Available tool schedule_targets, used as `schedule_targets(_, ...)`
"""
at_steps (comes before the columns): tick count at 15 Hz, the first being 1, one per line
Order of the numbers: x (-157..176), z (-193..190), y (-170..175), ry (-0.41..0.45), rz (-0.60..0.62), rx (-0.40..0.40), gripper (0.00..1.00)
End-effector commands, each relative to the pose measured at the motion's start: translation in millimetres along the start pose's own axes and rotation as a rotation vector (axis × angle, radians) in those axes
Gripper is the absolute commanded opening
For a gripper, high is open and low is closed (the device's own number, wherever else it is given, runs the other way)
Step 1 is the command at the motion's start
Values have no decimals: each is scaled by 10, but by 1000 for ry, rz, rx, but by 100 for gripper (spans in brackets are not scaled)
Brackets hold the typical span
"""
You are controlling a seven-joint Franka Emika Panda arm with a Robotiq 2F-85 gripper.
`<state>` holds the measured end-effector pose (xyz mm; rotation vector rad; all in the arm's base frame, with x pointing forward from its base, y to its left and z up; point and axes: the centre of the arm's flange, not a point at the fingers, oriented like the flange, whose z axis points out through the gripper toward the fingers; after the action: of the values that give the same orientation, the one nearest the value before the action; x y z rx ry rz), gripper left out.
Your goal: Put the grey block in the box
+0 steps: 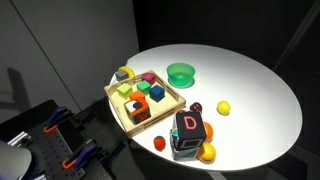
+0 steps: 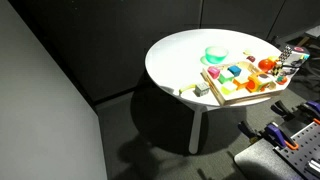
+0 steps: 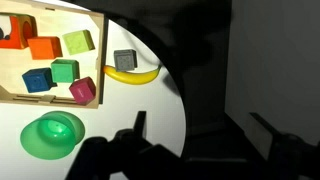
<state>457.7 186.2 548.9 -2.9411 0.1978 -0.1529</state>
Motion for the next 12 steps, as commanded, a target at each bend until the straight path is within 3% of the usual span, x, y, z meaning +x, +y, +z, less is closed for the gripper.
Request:
schedule_targets(1,0,-4,-1,1,0,0,100)
schedule_targets(7,35,18,-21,1,-2,-8,100)
schedule_targets(12,206,277,-2,6,14,-121,100)
